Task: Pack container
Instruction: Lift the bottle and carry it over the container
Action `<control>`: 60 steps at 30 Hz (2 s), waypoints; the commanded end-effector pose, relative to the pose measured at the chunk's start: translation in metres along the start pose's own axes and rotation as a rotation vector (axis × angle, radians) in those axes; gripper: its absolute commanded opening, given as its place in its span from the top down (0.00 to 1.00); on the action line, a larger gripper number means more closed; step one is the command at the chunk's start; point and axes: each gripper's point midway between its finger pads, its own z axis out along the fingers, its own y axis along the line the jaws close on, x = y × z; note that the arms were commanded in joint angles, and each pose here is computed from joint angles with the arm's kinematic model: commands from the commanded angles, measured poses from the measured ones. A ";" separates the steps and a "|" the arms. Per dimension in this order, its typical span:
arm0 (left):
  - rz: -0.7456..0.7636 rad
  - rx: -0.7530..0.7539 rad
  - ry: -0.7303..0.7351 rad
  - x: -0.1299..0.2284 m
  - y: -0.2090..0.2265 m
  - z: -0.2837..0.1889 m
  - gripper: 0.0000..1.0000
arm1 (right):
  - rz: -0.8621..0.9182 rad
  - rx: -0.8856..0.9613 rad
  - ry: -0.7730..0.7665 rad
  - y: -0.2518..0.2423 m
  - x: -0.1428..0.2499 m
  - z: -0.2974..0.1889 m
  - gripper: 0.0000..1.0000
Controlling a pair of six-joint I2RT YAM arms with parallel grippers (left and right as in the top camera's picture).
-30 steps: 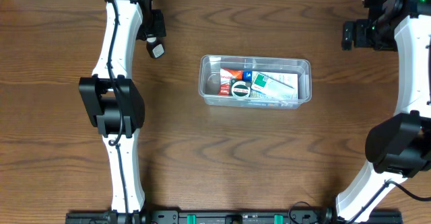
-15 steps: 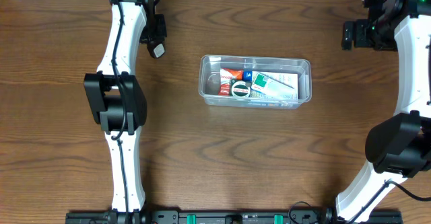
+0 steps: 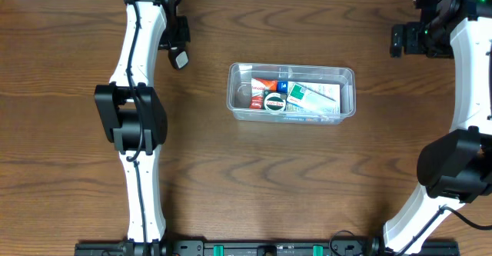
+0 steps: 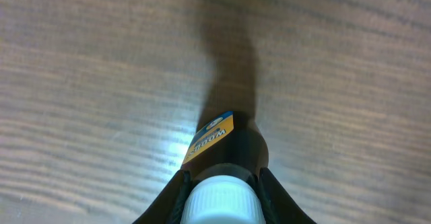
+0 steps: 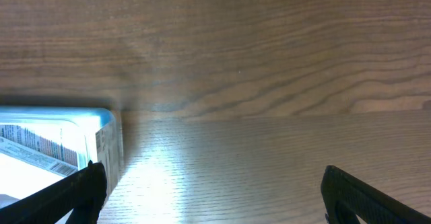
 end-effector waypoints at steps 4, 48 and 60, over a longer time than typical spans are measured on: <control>0.028 0.028 -0.108 0.010 -0.010 -0.103 0.93 | 0.015 0.004 -0.035 -0.002 -0.005 -0.013 0.01; -0.206 -0.080 -0.134 0.114 -0.158 -0.146 0.94 | 0.014 0.004 -0.035 -0.002 -0.005 -0.013 0.01; -0.297 -0.162 -0.093 0.111 -0.161 -0.092 0.94 | 0.014 0.004 -0.035 -0.002 -0.005 -0.013 0.01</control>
